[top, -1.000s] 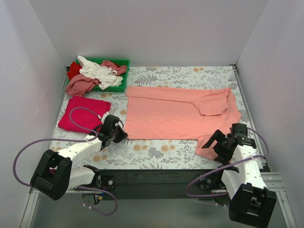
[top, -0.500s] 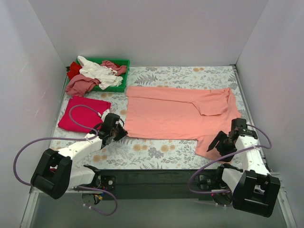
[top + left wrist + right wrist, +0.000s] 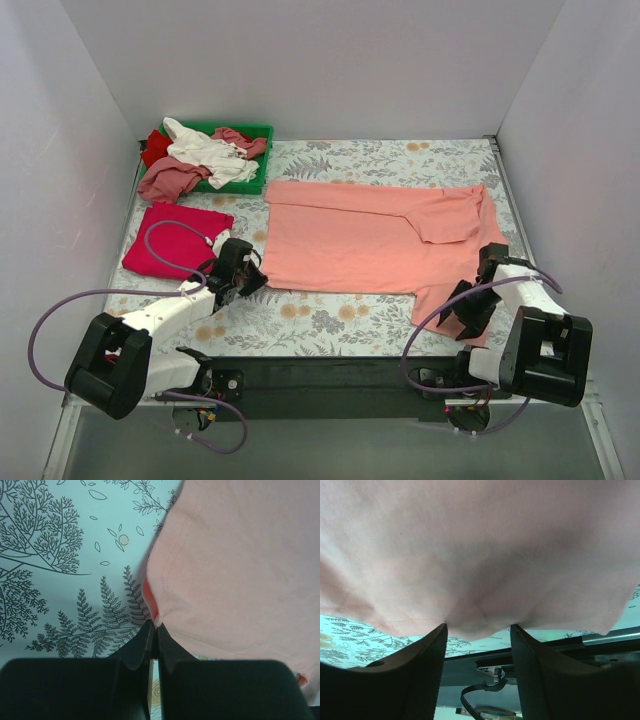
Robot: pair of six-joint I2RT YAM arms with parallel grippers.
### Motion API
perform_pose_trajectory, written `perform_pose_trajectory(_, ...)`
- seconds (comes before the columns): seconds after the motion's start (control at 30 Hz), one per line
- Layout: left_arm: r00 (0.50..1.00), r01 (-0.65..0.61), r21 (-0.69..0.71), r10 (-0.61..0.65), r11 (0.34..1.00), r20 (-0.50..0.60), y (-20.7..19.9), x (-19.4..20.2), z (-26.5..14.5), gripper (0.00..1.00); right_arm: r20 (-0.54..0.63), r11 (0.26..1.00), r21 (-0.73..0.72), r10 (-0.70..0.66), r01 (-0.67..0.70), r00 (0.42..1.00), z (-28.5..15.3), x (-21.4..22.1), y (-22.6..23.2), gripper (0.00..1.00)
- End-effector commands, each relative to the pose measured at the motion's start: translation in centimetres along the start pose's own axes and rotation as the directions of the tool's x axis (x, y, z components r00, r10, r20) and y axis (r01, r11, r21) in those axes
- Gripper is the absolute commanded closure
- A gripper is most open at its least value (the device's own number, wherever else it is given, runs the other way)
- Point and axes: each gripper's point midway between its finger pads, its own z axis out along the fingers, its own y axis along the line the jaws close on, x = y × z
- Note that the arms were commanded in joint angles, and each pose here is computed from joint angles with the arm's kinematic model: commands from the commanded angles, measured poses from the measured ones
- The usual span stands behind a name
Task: Fold and stack the t-shirts
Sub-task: Fold the tshirt
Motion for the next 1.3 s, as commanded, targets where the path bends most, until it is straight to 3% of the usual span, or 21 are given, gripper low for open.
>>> perform_pose_trajectory(0.0, 0.998, 0.000, 0.001, 0.000, 1.000, 0.056, -0.7, -1.4, -0.3, 1.00, 0.051, 0.999, -0.027, -0.040, 0.041, 0.998, -0.1, -2.2, 1.2, 0.42)
perform_pose_trajectory(0.07, 0.999, 0.000, 0.002, 0.000, 1.000, 0.055, -0.7, -1.4, -0.3, 1.00, 0.056, 0.998, -0.032, -0.044, 0.046, 0.997, -0.1, -2.4, 1.4, 0.48)
perform_pose_trajectory(0.1, 0.999, 0.002, 0.002, -0.002, 1.000, 0.053, -0.7, -1.4, -0.3, 1.00, 0.065, 0.999, -0.027, -0.043, 0.045, 0.997, -0.2, -2.5, 1.4, 0.58)
perform_pose_trajectory(0.17, 0.999, 0.003, 0.001, -0.003, 1.000, 0.050, -0.8, -1.4, -0.2, 1.00, 0.082, 0.999, -0.023, -0.045, 0.047, 0.996, -0.4, -2.7, 1.3, 0.63)
perform_pose_trajectory(0.2, 0.999, 0.003, 0.003, -0.003, 1.000, 0.051, -0.9, -1.4, -0.2, 1.00, 0.102, 0.999, -0.018, -0.045, 0.047, 0.994, -0.6, -2.9, 1.2, 0.72)
perform_pose_trajectory(0.4, 0.998, 0.011, 0.017, -0.012, 1.000, 0.057, -1.5, -1.8, -0.4, 1.00, 0.174, 0.998, -0.032, -0.050, 0.057, 0.983, -1.8, -4.0, 1.6, 0.99)
perform_pose_trajectory(0.67, 0.997, 0.018, 0.067, -0.023, 0.998, 0.078, -4.0, -3.3, -0.9, 1.00, 0.375, 0.978, -0.173, -0.047, 0.120, 0.926, -7.6, -8.1, 5.8, 0.99)
perform_pose_trajectory(0.87, 0.996, 0.028, 0.067, -0.034, 0.997, 0.082, -5.2, -4.0, -0.1, 1.00, 0.538, 0.943, -0.292, 0.024, 0.159, 0.843, -12.8, -11.7, 9.3, 0.99)
perform_pose_trajectory(0.93, 0.995, 0.031, 0.067, -0.037, 0.997, 0.096, -5.8, -4.7, 0.2, 1.00, 0.584, 0.899, -0.378, 0.044, 0.223, 0.810, -14.4, -12.8, 11.6, 0.99)
perform_pose_trajectory(1.27, 0.976, 0.068, 0.024, -0.072, 0.997, 0.208, -7.2, -8.8, 2.1, 1.00, 0.622, 0.852, -0.434, 0.048, 0.293, 0.781, -17.2, -16.9, 16.2, 0.99)
